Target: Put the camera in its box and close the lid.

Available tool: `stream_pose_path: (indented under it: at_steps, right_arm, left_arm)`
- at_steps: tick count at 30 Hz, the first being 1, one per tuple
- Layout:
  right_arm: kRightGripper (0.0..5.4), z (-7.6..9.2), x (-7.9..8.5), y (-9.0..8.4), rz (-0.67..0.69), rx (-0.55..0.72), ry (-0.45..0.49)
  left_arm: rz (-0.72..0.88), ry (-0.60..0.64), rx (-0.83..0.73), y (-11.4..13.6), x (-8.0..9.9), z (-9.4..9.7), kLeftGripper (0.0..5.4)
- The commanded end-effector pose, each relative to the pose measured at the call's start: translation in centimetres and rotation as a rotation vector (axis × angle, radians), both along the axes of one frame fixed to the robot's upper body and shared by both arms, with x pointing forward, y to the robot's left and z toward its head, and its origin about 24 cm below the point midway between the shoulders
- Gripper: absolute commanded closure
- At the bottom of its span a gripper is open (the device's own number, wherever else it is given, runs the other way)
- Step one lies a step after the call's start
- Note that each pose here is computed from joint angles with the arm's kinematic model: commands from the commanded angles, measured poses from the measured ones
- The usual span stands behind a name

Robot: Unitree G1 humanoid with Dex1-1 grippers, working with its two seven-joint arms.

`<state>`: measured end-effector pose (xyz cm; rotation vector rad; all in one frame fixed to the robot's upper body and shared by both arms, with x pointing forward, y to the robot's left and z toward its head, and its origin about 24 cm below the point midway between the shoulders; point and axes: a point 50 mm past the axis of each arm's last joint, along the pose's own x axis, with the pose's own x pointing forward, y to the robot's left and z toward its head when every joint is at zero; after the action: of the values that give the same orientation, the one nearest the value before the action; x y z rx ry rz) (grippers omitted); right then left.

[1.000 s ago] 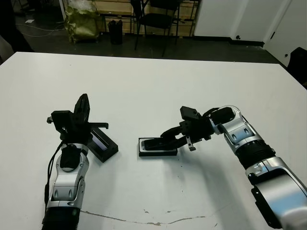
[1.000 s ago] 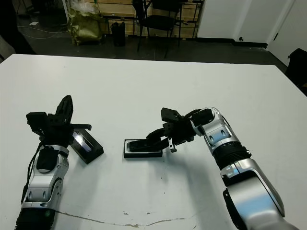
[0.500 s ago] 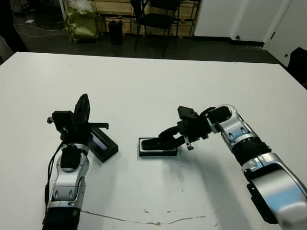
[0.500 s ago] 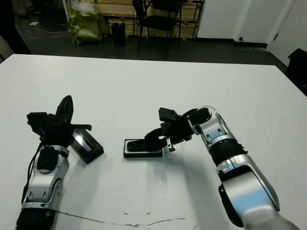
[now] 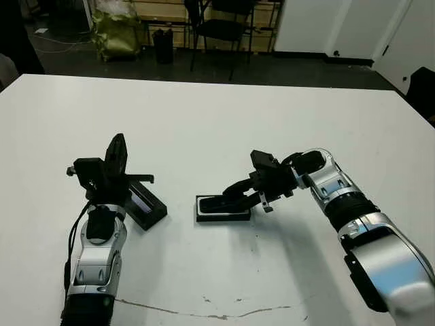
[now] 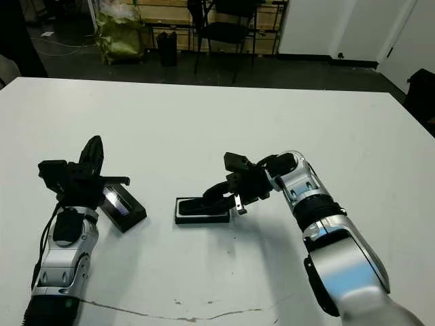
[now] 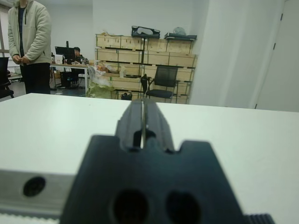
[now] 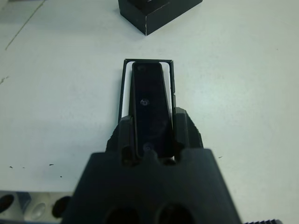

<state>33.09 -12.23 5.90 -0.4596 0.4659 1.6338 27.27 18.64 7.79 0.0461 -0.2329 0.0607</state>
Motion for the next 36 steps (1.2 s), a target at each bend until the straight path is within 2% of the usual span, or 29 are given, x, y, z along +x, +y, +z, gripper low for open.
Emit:
stream_pose_path:
  at_steps: [1,5,8,10,11,15,17,20,23,26,28,32,36]
  right_arm:
    - [4.16,-1.0,-0.6,0.0,0.030,0.010,0.066]
    - [3.23,-0.6,-0.5,0.1,0.069,0.011,-0.008]
    - [2.55,-0.9,-0.2,-0.1,0.030,-0.019,-0.004]
    - [2.11,-0.9,-0.1,-0.1,0.017,-0.036,-0.051]
    - [1.89,-0.8,0.2,-0.1,-0.005,-0.042,-0.044]
    - [1.02,1.5,1.0,-0.1,0.027,-0.018,-0.054]
    - [0.57,2.3,1.3,-0.1,0.029,-0.028,-0.025]
    - [0.01,2.6,1.5,-0.5,-0.005,-0.026,0.004]
    - [0.01,2.8,1.5,-0.9,-0.016,0.026,-0.049]
    - [0.01,3.8,2.2,-1.8,-0.086,0.050,-0.098]
    - [0.01,4.4,2.6,-2.5,-0.170,0.118,-0.108]
    - [0.01,5.2,3.0,-3.8,-0.460,0.268,-0.041]
    - [0.57,4.5,2.4,-4.0,-0.640,0.437,-0.039]
  left_arm:
    - [0.001,0.025,-0.007,0.1,-0.1,-0.6,5.40]
    - [0.003,0.026,0.000,0.1,-0.1,-0.6,5.40]
    - [0.003,0.024,-0.002,0.0,-0.1,-0.5,5.40]
    - [-0.003,0.020,-0.011,0.0,-0.1,-0.5,5.40]
    - [0.000,0.025,-0.014,0.0,-0.1,-0.6,5.40]
    - [0.000,0.031,-0.007,0.0,-0.1,-0.6,5.40]
    - [-0.004,0.028,-0.006,0.0,-0.1,-0.5,5.40]
    - [-0.006,0.018,-0.003,0.0,-0.1,-0.6,5.40]
    - [0.003,0.028,0.002,0.1,-0.1,-0.6,5.40]
    - [-0.002,0.024,-0.001,0.1,-0.1,-0.6,5.40]
    - [-0.002,0.026,-0.003,0.1,-0.1,-0.6,5.40]
    - [-0.003,0.031,-0.005,0.0,-0.1,-0.5,5.40]
    - [-0.010,0.028,-0.008,0.1,0.0,-0.6,5.40]
